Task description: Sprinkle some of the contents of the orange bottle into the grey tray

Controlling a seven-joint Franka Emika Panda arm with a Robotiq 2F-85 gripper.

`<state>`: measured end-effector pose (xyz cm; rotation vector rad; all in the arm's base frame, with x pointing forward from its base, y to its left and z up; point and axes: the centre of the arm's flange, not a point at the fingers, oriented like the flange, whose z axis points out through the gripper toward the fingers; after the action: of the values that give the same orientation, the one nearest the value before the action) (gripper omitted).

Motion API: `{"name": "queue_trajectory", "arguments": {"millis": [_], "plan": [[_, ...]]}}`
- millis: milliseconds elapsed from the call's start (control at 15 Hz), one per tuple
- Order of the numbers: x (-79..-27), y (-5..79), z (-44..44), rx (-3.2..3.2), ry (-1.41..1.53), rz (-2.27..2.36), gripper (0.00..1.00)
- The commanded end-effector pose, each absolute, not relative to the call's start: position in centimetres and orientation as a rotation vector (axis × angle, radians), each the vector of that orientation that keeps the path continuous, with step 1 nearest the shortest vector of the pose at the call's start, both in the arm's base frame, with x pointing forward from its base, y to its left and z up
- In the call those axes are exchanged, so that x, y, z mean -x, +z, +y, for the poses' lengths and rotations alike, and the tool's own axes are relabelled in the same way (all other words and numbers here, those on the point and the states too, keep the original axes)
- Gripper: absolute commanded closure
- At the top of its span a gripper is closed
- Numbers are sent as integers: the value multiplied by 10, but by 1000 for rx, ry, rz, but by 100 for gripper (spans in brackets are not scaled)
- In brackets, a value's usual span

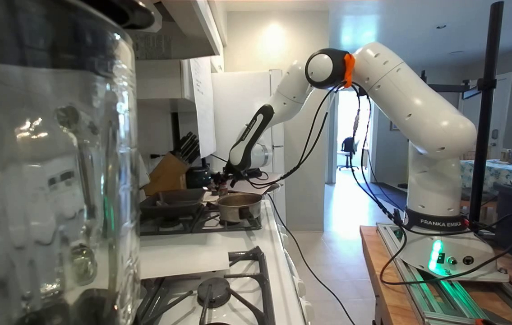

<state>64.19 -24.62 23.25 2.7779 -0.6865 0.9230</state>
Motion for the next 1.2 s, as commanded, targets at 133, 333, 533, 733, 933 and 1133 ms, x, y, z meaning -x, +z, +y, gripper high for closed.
{"name": "queue_trajectory", "arguments": {"millis": [133,333,533,733,933,1133], "plan": [[-651,224,-248,-2769,956,-691,15],[-652,221,-248,-2771,955,-686,26],[-652,221,-247,-2773,954,-684,55],[-650,224,-244,-2781,960,-666,76],[-639,244,-233,-2795,914,-604,77],[-623,273,-222,-2889,751,-399,77]]}}
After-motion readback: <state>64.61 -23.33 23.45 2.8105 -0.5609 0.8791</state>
